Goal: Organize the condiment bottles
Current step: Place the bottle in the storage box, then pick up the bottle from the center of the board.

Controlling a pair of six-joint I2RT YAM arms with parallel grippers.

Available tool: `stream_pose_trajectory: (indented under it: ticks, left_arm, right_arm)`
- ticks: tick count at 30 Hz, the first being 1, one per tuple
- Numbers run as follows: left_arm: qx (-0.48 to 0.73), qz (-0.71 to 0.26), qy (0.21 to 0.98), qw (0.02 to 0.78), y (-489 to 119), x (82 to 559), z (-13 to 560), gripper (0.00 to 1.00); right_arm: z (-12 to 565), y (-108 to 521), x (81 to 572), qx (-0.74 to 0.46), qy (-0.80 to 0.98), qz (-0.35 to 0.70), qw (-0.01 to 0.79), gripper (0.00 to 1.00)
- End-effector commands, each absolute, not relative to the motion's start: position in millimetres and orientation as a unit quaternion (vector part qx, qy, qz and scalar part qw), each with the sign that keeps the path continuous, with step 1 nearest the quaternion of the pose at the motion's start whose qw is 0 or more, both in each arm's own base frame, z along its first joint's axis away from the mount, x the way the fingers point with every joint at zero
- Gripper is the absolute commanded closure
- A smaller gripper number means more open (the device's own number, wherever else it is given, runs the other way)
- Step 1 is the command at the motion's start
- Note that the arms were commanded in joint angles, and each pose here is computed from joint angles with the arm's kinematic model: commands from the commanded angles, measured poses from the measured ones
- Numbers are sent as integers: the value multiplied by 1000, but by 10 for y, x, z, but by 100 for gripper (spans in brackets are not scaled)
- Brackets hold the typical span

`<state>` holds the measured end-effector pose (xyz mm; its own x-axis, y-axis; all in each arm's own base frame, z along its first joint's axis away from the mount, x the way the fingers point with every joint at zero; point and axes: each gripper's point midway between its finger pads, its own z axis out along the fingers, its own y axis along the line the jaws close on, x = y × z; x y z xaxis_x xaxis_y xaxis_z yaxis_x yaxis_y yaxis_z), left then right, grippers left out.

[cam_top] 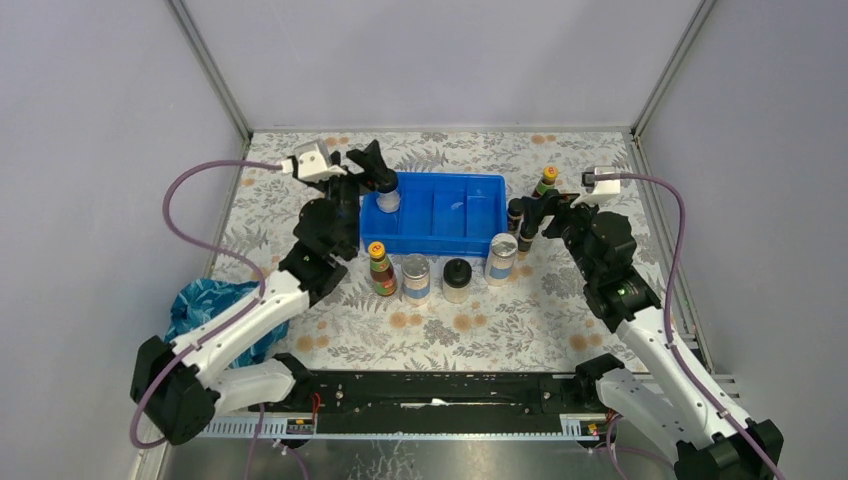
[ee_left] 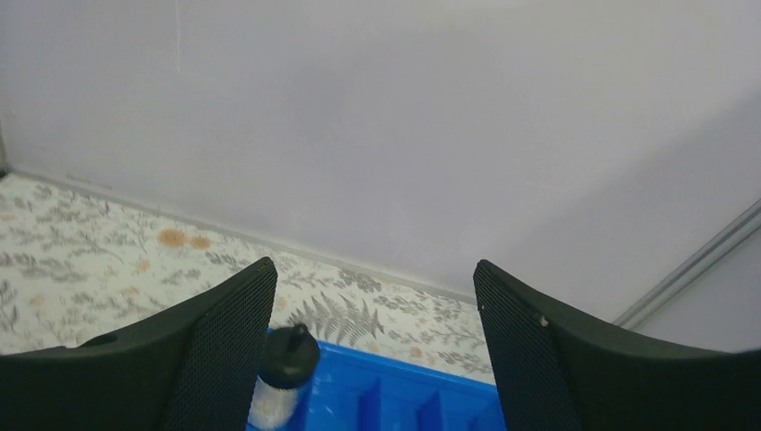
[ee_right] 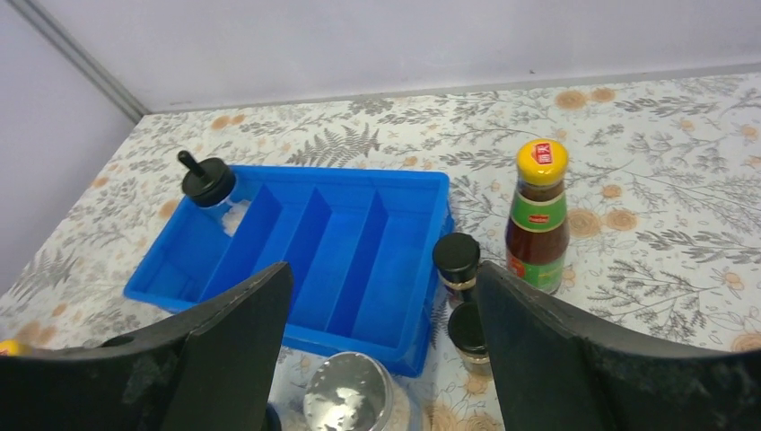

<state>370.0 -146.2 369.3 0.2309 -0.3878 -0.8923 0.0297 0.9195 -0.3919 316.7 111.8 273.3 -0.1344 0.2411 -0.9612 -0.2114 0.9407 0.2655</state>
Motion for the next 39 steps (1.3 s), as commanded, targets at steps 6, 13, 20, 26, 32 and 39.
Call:
stream_pose_trajectory:
  ticks: [6,13,20,26,32,39]
  left_arm:
    - [-181,-118,644,734,-1529,3116,3323,15]
    - [-150,-120,669,718,-1707,2746,3201,15]
    - [-138,-110,676,716,-1732,2461,3209,15]
    - [-131,-90,682,713,-1679,2338,3272,14]
    - [-117,-115,688,706,-1635,2226,3377,15]
    - [-69,-169,681,709,-1745,2100,3634,15]
  right_arm:
    - [2839,1507,2806,-93,751,252,603,20]
    - [2781,1642,2578,-135,752,284,579,20]
    - [2784,1859,2418,-193,747,323,547,19]
    - [2885,2147,2383,-249,730,367,521,18]
    - [2922,2438,2418,-288,721,386,498,18]
    - [2812,2939,2456,-346,721,378,466,18]
